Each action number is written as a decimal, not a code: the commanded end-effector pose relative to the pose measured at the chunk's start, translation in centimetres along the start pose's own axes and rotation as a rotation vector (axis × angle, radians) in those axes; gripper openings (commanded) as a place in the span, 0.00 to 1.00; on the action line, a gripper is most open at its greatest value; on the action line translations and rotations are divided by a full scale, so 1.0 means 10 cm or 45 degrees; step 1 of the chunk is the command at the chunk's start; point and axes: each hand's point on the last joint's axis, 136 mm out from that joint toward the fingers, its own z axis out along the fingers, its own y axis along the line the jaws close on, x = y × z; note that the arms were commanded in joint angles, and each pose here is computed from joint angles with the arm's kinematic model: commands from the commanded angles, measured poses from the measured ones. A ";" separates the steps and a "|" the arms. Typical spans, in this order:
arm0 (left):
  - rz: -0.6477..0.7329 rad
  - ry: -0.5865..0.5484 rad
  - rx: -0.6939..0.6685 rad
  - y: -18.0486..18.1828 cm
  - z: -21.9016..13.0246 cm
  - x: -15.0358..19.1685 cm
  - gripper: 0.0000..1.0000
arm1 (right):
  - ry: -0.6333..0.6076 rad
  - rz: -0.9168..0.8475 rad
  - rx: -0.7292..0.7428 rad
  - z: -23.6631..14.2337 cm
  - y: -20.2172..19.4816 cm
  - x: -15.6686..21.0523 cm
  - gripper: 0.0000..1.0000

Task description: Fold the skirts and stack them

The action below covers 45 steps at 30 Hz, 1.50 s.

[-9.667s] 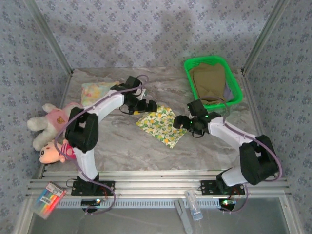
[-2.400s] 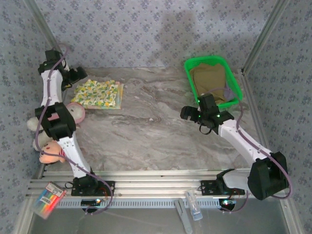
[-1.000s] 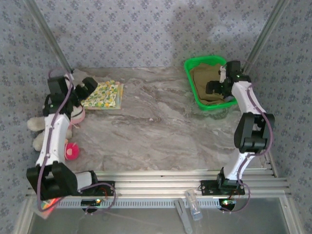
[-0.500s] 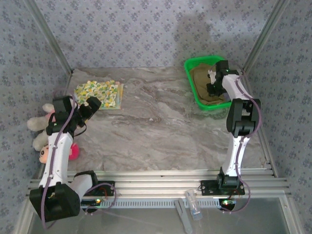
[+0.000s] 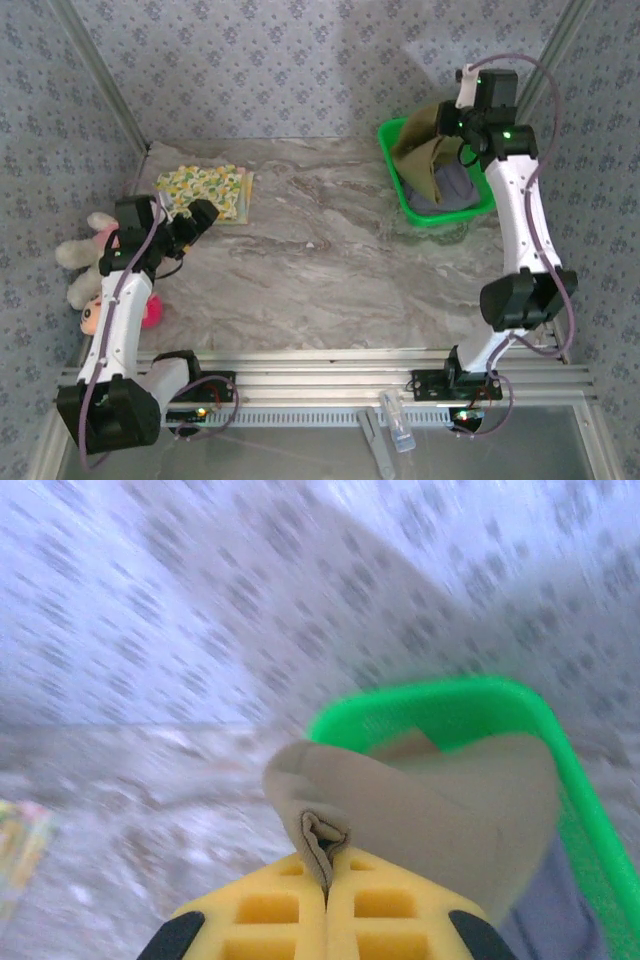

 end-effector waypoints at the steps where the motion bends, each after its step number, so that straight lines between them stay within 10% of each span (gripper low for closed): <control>1: 0.069 0.037 0.074 -0.25 -0.04 0.02 1.00 | -0.149 0.093 -0.224 -0.25 0.57 -0.35 0.00; 16: 0.165 0.162 0.083 -0.60 0.21 0.20 1.00 | -0.114 -0.123 -0.925 -1.07 2.86 -0.28 0.00; 21: 0.153 0.175 0.067 -0.59 0.25 0.23 1.00 | -0.012 -0.082 -1.052 -1.20 3.08 -0.07 0.00; 27: 0.141 0.227 0.024 -0.48 0.33 0.37 1.00 | 0.129 0.045 -0.818 -0.65 2.38 0.56 0.00; 36: 0.115 0.373 -0.145 -0.16 0.58 0.81 1.00 | 0.681 0.198 -0.323 0.49 0.86 2.76 0.00; 45: 0.659 0.507 -0.421 0.01 0.45 1.52 1.00 | 0.788 0.143 -0.156 0.49 0.68 3.41 0.00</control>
